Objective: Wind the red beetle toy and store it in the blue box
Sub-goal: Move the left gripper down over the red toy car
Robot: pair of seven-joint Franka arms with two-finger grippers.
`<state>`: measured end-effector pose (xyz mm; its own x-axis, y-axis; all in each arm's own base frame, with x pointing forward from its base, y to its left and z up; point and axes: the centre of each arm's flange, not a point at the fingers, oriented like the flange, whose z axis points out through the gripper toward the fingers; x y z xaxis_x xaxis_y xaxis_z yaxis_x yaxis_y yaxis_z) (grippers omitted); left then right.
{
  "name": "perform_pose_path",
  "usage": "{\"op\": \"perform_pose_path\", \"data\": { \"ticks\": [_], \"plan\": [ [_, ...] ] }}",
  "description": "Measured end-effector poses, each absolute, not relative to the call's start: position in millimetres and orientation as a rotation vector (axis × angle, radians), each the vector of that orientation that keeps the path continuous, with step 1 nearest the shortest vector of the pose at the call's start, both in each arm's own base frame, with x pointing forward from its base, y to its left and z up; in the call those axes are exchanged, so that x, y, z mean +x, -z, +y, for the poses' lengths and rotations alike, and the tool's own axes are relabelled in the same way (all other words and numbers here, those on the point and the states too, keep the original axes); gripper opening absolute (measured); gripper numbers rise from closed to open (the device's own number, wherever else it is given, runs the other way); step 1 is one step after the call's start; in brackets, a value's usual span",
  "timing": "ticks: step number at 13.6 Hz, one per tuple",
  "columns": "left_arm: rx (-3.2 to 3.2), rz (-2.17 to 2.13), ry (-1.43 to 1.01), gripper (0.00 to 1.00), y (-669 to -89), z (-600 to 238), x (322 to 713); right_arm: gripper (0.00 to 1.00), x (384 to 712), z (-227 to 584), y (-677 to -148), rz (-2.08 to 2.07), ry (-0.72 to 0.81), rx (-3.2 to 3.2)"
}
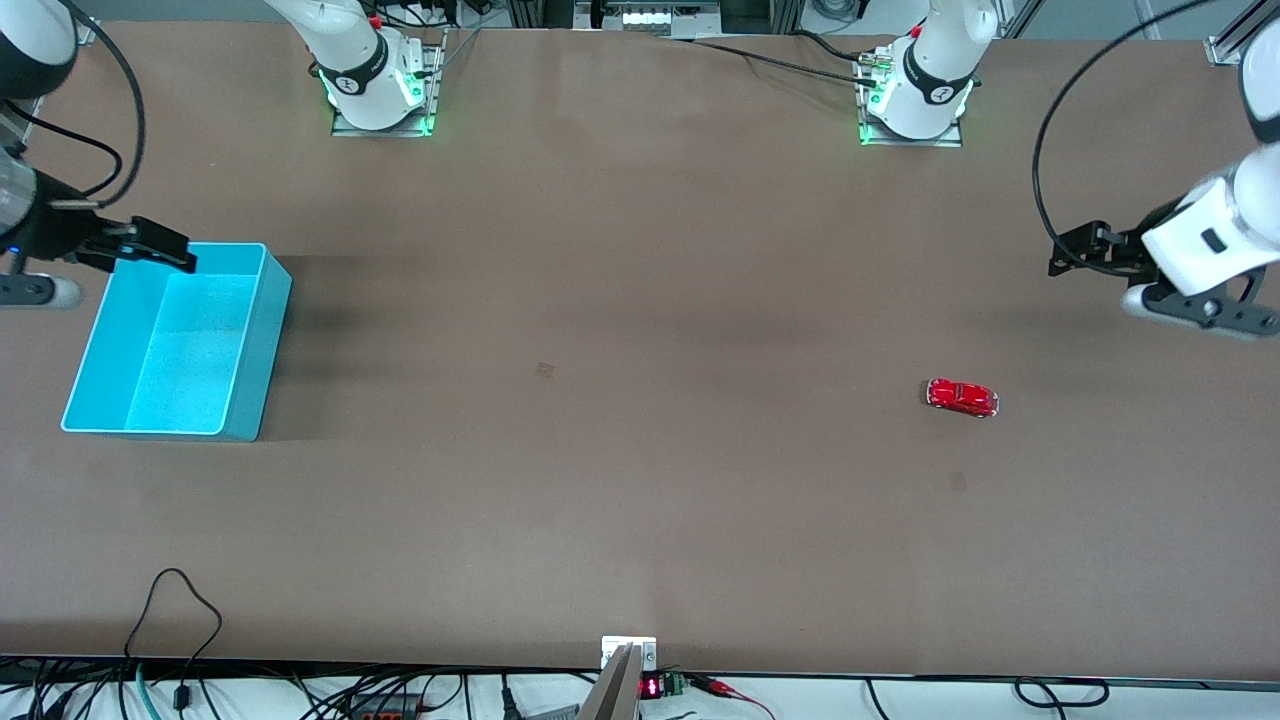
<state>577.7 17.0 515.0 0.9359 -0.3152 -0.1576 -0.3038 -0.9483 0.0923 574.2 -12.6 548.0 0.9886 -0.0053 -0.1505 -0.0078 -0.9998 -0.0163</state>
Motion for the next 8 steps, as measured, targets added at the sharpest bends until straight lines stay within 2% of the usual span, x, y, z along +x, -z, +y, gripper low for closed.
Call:
{"op": "perform_pose_path", "data": {
  "ticks": [4,8],
  "plan": [
    [2.919,-0.863,0.315,1.00,-456.2,19.2,583.3,1.00,580.0,-15.2,-522.9,-0.003,-0.331,-3.105],
    [2.793,-1.294,0.293,1.00,-400.6,-5.0,575.7,1.00,577.5,-10.8,-519.4,-0.021,-0.378,-3.099]
  ]
}}
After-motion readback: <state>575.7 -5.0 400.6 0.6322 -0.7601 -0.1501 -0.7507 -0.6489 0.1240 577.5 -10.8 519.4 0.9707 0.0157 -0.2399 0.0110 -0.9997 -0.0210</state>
